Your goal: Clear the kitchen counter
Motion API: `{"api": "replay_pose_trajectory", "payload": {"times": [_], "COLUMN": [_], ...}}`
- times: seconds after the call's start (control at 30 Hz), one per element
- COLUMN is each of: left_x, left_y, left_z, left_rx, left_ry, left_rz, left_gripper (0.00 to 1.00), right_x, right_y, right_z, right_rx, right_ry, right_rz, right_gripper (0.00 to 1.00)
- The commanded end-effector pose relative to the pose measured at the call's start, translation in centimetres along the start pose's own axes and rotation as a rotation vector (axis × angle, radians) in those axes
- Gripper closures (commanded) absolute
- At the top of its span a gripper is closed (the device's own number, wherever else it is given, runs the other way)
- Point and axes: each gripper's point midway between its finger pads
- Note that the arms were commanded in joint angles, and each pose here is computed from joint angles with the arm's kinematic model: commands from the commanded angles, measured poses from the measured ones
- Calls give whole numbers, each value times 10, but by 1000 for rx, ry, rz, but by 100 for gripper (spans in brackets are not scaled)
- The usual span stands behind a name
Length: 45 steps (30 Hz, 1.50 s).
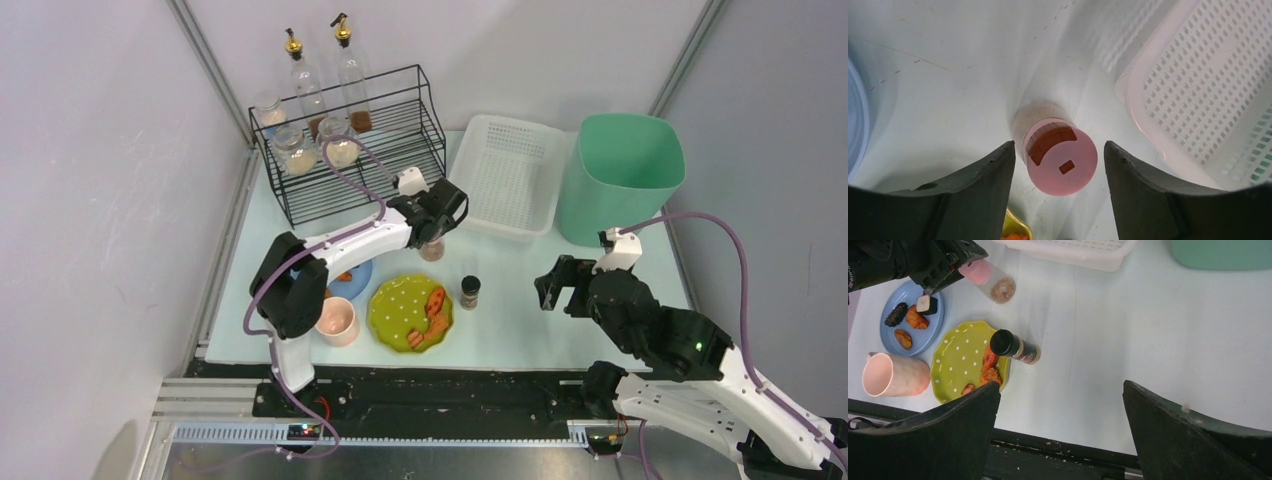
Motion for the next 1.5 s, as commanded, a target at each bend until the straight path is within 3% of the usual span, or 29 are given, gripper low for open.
{"api": "replay_pose_trajectory", "payload": {"times": [0.0, 0.17, 0.43, 0.67, 0.83, 1.13, 1.47], "left_x": [3, 7, 6, -4, -20, -60, -91], "left_y": [-10, -8, -10, -22, -41, -96, -188], "left_z": [-11, -10, -8, -4, -5, -17, -52], "left_rx": [36, 80, 153, 210, 274, 285, 205], "left_ry": [13, 8, -2, 6, 37, 139, 275], "left_rz": [-17, -1, 1, -14, -35, -82, -131], "left_gripper": [31, 33, 46, 70, 98, 100, 100], "right_x": [-1, -2, -2, -3, -4, -4, -4], "right_y": [-5, -4, -3, -3, -3, -3, -5], "right_z": [0, -1, -1, -1, -2, 2, 4], "right_rx": [17, 19, 23, 29, 31, 32, 17], "right_ry": [-3, -4, -4, -9, -11, -25, -39], "right_rz": [-26, -26, -25, -24, -25, -25, -30], "right_gripper": [3, 3, 3, 3, 3, 3, 3]}}
Point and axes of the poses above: each gripper's point midway between its finger pads, its own x axis out along the fingers, its own z axis along the line the jaws close on, y = z × x, and after that the axes turned 11 degrees about -x, right-handed
